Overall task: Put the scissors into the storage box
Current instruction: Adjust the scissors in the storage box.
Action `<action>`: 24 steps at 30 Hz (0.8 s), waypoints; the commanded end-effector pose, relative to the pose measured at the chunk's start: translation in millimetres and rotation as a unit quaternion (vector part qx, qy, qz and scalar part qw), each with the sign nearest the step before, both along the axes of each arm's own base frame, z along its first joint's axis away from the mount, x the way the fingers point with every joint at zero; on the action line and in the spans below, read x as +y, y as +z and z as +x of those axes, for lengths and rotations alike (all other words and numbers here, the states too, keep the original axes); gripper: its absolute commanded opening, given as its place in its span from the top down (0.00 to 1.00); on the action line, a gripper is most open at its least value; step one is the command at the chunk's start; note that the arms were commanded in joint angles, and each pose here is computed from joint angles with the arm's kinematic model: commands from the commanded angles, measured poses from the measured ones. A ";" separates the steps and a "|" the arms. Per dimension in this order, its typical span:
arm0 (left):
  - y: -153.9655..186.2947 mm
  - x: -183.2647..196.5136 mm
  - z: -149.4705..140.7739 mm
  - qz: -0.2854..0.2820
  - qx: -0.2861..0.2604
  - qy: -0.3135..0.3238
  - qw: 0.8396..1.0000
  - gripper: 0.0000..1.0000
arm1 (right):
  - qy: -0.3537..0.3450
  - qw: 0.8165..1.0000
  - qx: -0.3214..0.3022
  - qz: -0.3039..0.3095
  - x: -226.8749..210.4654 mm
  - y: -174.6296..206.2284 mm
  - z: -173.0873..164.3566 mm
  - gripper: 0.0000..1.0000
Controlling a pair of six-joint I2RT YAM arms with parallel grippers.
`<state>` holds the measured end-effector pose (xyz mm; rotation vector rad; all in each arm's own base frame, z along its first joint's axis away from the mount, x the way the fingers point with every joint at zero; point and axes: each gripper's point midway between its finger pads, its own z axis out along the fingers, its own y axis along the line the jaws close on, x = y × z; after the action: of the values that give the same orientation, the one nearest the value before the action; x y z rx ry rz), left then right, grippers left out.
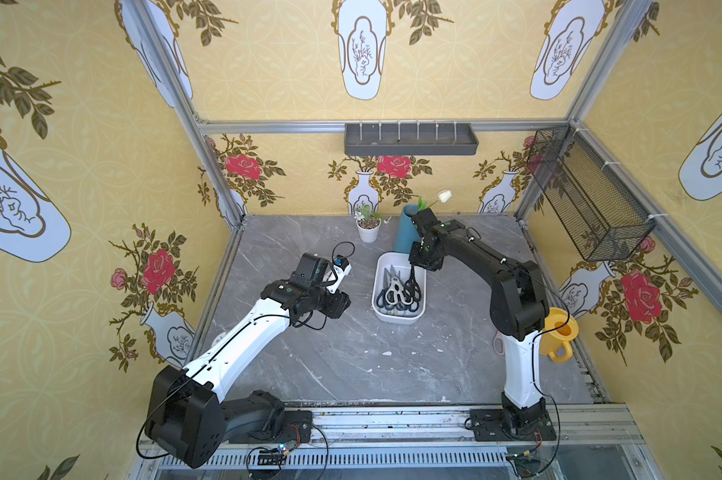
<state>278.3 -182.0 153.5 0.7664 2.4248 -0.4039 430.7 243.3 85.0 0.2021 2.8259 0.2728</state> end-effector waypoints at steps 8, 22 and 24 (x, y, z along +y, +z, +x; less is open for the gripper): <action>-3.5 1.9 3.8 0.011 -0.010 -0.003 1.000 0.44 | 0.059 0.997 -0.001 0.045 30.9 -8.5 4.2 0.64; -5.2 2.1 4.0 0.011 -0.009 -0.001 1.000 0.44 | 0.083 0.995 -0.003 0.056 45.3 9.6 -24.5 0.63; -5.8 1.9 2.9 0.010 -0.007 -0.002 1.000 0.44 | 0.076 0.996 -0.026 0.049 36.1 30.8 -26.8 0.62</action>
<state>279.8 -178.7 148.4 0.7713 2.4319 -0.3713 398.1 288.5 89.9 -0.0295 2.8654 0.4750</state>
